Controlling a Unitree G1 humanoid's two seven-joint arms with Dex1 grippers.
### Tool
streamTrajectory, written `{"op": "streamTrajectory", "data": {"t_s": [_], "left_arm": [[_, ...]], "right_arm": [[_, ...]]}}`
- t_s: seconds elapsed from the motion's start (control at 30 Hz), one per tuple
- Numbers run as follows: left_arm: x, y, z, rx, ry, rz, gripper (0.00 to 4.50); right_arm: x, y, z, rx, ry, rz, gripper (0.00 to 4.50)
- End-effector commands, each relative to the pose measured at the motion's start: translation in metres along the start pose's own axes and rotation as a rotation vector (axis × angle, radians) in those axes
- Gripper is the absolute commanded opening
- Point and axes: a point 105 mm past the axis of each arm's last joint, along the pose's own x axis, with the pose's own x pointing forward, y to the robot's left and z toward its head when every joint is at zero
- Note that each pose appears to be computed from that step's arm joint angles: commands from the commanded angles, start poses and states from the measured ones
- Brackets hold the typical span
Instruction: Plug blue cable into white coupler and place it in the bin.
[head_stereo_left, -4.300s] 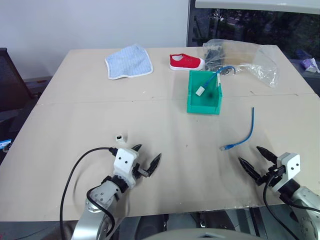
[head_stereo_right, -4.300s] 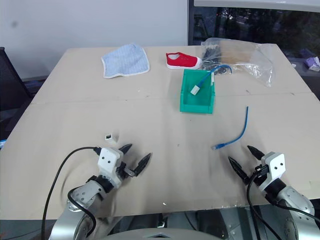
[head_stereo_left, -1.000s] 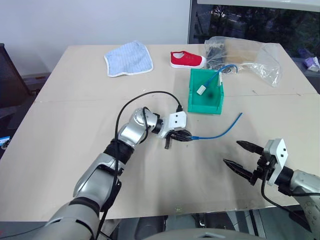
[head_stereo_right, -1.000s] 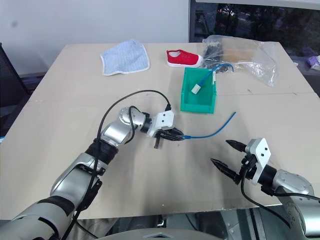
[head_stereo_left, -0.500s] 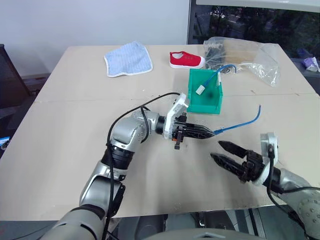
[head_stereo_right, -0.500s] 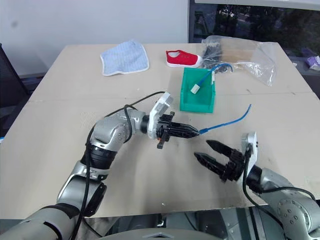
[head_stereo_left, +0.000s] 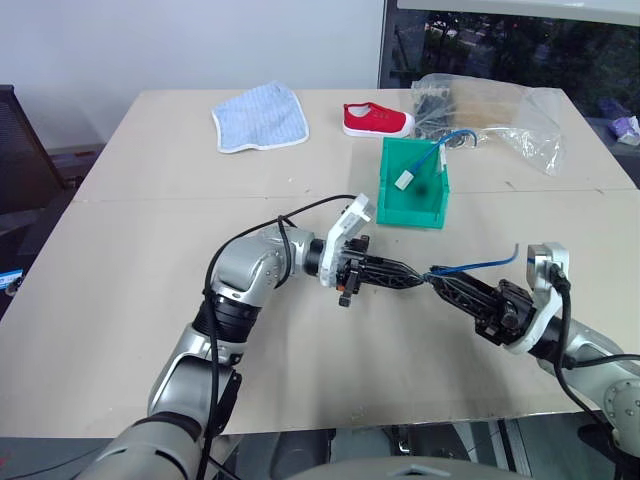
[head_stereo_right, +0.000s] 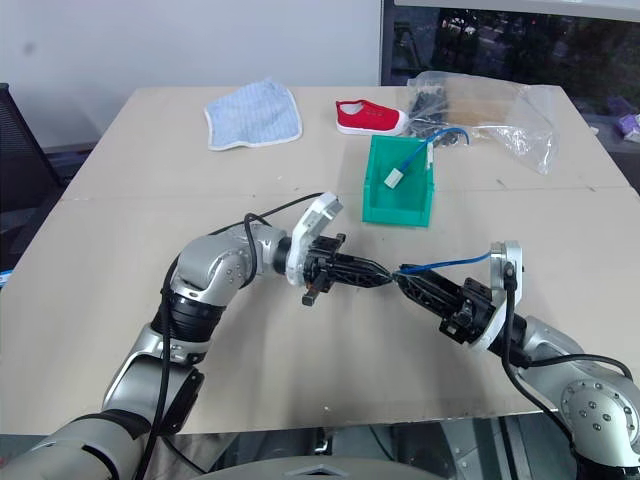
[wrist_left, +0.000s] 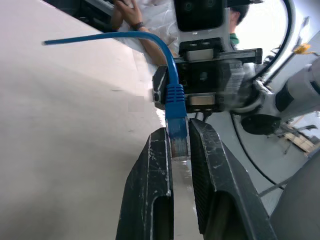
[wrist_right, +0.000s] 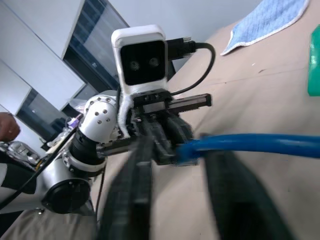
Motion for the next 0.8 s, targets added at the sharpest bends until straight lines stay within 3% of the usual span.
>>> {"op": "streamTrajectory", "data": {"t_s": [0.03,0.27,0.3,0.43,0.53,0.57,0.7,0.8], "left_arm": [[0.002,-0.005,0.005,0.021,-0.012,-0.01,0.0],[0.003,-0.008,0.009,0.085,-0.034,-0.024,0.0],[0.002,-0.01,0.008,0.093,-0.025,-0.028,0.97],[-0.004,-0.019,0.007,0.149,-0.033,0.039,2.56],[-0.012,-0.031,0.009,0.204,-0.069,0.13,4.09],[-0.018,-0.037,0.014,0.251,-0.125,0.203,4.35],[-0.047,-0.047,0.032,0.392,-0.31,0.584,4.35],[-0.087,-0.044,0.03,0.499,-0.341,1.019,4.35]], "right_arm": [[0.006,0.016,0.001,-0.013,0.008,0.075,0.03],[0.011,0.013,0.005,-0.009,-0.002,0.084,0.03],[0.012,0.013,0.006,-0.006,-0.008,0.086,0.0],[0.004,-0.001,0.013,-0.04,0.005,0.043,0.0],[-0.006,-0.016,0.021,-0.088,0.016,-0.008,0.0],[-0.009,-0.022,0.026,-0.103,0.011,-0.021,0.0],[-0.014,-0.041,0.044,-0.147,-0.025,-0.058,0.0],[-0.014,-0.049,0.047,-0.156,-0.025,-0.061,0.0]]}}
